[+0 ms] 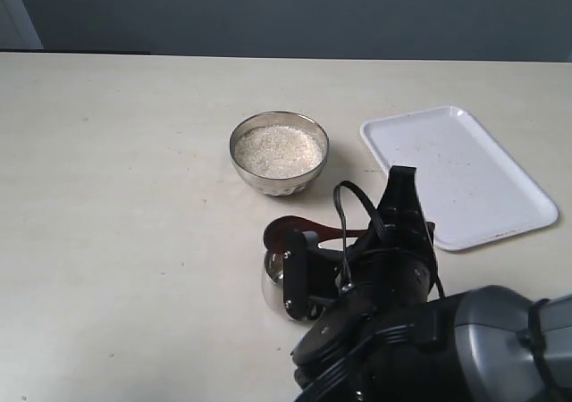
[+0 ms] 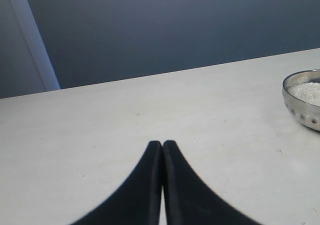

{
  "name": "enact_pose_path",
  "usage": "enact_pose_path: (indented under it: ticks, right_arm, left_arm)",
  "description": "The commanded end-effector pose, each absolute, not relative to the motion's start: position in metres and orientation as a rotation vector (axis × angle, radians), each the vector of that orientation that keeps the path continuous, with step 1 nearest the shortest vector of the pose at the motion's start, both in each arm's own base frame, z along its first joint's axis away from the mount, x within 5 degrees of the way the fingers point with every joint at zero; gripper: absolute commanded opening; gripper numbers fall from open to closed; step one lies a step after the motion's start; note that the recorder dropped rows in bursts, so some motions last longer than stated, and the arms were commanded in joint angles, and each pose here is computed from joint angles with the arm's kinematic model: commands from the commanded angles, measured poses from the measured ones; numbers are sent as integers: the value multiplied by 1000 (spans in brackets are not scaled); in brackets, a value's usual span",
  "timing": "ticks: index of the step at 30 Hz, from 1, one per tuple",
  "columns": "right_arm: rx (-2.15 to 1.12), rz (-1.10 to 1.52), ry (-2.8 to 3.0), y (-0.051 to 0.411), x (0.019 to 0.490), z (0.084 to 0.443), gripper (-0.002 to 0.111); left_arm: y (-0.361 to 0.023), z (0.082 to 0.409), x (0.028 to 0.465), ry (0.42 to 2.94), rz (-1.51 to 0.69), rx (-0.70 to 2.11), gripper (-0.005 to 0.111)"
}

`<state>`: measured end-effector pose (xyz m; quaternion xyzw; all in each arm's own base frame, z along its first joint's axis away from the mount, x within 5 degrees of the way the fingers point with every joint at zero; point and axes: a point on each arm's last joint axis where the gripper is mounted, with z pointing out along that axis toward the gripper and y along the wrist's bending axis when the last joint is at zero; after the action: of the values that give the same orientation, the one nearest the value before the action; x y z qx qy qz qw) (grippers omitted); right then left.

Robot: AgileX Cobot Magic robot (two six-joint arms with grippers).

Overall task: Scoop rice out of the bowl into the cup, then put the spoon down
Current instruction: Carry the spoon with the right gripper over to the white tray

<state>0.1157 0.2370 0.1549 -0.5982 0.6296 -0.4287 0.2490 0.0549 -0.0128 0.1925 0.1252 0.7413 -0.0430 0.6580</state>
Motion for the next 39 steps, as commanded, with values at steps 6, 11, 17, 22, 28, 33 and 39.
enact_pose_path:
  ticks: [6, 11, 17, 22, 28, 33, 39]
  right_arm:
    - [-1287, -948, 2263, 218, 143, 191, -1]
    - [-1319, -641, 2608, 218, 167, 218, -1]
    - [-1284, -18, 2916, 210, 199, 236, -1]
    - [-1151, -141, 2985, 181, 231, 224, -1]
    - [-1070, -332, 3100, 140, 270, 192, -1]
    - [-979, -478, 3189, 103, 299, 165, -1]
    - [-786, -387, 3119, 94, 352, 172, -1]
  left_arm:
    - [-13, 195, 54, 1663, -106, 277, 0]
    - [-13, 195, 54, 1663, -106, 277, 0]
    - [-13, 195, 54, 1663, -106, 277, 0]
    - [-13, 195, 54, 1667, -106, 278, 0]
    - [-13, 195, 54, 1667, -106, 278, 0]
    - [-13, 195, 54, 1667, -106, 278, 0]
    - [-13, 195, 54, 1667, -106, 278, 0]
